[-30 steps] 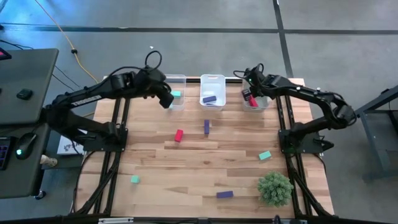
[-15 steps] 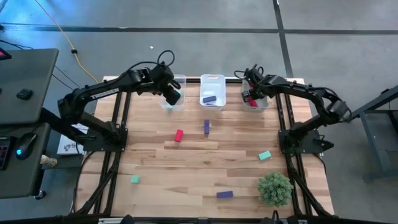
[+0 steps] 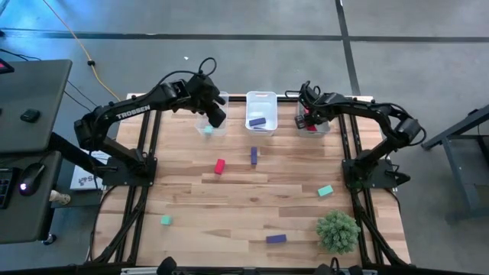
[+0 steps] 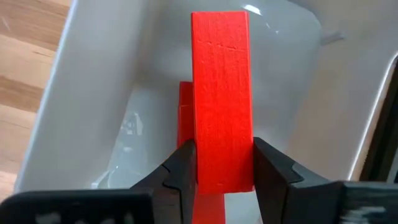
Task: Sort & place blocks by color
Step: Put the red block into the gray bin, then put the blue block into the transparent bin
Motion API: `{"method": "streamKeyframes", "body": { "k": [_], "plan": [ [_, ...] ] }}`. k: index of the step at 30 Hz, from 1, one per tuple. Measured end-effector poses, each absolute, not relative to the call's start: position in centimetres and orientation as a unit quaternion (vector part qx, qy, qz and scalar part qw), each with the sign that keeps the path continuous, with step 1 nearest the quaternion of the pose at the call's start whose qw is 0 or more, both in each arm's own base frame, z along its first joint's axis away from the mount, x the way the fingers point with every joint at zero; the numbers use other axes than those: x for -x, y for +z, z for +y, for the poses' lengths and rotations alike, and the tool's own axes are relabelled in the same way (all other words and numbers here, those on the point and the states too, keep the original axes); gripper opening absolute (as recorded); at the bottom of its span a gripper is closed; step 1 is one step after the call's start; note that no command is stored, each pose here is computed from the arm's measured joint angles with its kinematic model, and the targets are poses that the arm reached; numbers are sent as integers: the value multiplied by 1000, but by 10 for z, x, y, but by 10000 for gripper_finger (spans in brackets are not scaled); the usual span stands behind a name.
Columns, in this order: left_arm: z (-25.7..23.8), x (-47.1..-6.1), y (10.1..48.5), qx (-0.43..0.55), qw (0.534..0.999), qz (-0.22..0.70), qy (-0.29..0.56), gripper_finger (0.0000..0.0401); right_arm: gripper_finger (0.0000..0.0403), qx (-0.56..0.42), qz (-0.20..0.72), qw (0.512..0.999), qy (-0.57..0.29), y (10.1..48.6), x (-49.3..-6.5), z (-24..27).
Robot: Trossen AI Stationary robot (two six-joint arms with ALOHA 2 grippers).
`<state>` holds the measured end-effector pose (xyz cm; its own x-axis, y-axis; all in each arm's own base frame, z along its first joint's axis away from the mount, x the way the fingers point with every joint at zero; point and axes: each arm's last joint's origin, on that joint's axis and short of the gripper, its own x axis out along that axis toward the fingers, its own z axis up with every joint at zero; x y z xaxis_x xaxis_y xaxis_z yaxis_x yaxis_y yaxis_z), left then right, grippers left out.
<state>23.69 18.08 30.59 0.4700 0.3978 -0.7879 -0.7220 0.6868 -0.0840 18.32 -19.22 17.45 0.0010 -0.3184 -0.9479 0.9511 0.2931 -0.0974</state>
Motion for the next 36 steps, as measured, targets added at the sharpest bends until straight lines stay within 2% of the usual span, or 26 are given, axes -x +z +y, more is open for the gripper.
{"method": "streamKeyframes", "body": {
  "k": [4,9,12,21,26,36],
  "plan": [
    [181,-237,306,208,832,390,336,81,107,-324,497,634,-495,174,-184,-192],
    [181,-237,306,211,831,389,338,81,169,-325,497,634,-495,174,-184,-192],
    [181,-237,306,220,829,385,342,82,183,-325,497,634,-495,175,-184,-192],
    [179,-238,306,236,833,382,321,116,173,-318,496,642,-491,189,-189,-197],
    [178,-236,304,269,819,381,335,145,171,-311,513,638,-483,203,-190,-198],
    [151,-224,293,302,762,500,280,155,171,-280,539,630,-483,234,-191,-201]
  ]
}}
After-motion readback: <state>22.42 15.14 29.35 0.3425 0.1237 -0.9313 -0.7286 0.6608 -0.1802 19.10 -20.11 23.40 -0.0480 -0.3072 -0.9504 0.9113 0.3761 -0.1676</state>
